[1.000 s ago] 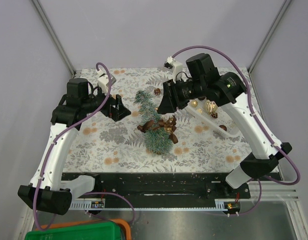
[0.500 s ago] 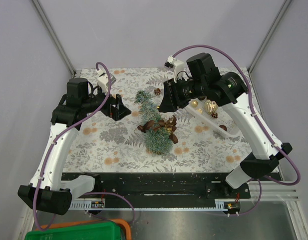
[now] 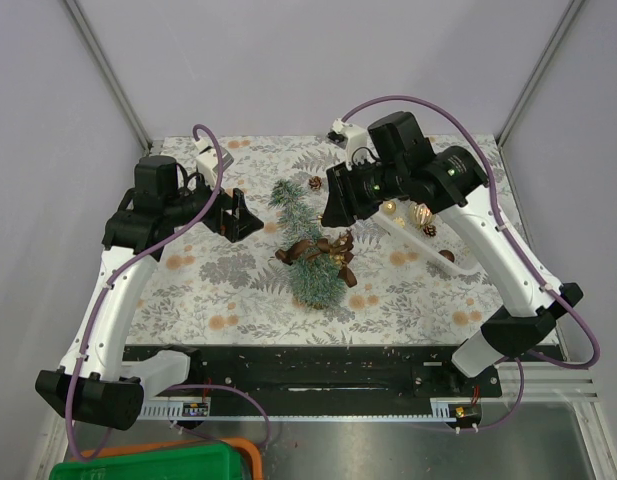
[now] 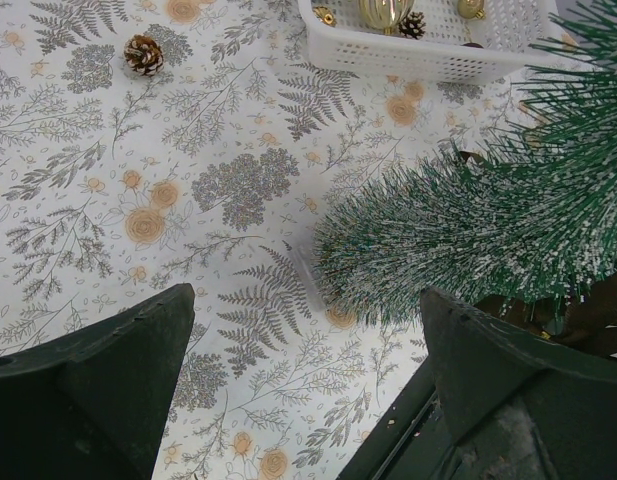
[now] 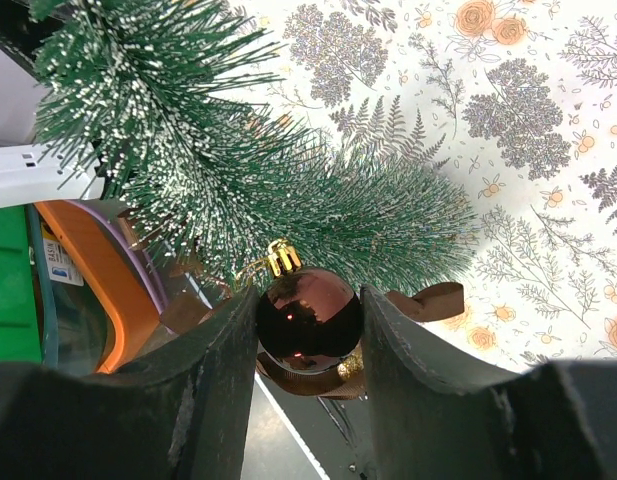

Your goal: Decorate the small christmas tree

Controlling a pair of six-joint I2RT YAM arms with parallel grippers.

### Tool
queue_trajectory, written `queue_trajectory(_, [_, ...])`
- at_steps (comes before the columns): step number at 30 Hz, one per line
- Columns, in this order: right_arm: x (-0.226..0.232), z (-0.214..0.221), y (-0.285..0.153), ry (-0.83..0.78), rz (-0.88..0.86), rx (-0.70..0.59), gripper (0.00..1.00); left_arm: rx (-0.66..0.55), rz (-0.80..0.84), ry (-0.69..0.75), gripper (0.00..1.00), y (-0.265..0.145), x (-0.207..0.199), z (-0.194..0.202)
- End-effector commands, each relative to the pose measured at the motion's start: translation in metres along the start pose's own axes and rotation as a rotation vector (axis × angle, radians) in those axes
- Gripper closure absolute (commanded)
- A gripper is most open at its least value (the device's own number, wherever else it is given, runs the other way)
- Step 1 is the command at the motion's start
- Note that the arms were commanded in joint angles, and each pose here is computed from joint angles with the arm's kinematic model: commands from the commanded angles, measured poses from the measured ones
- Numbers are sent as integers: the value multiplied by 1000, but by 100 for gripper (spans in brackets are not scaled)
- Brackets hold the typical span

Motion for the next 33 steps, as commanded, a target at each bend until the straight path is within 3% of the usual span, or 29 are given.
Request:
queue_trajectory(1, [3, 1, -9, -38, 12, -24, 91, -51, 14, 34, 1, -1, -4, -13])
queue_trajectory(26, [-12, 9, -14, -53, 103, -46, 90, -47, 19, 32, 1, 0, -7, -11])
queue_trajectory(33, [-14, 7, -9, -51, 106, -69, 71, -41, 24, 26, 1, 1, -7, -9])
Point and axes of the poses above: each gripper's point midway between its finger pads, its own y axis out along the fingers, its own x axis along the line the jaws close on, z = x × y, the point moved 4 cm from there along -y, back along the fingers, and after that the axes turned 2 degrees about y, right-handed, at the moved point
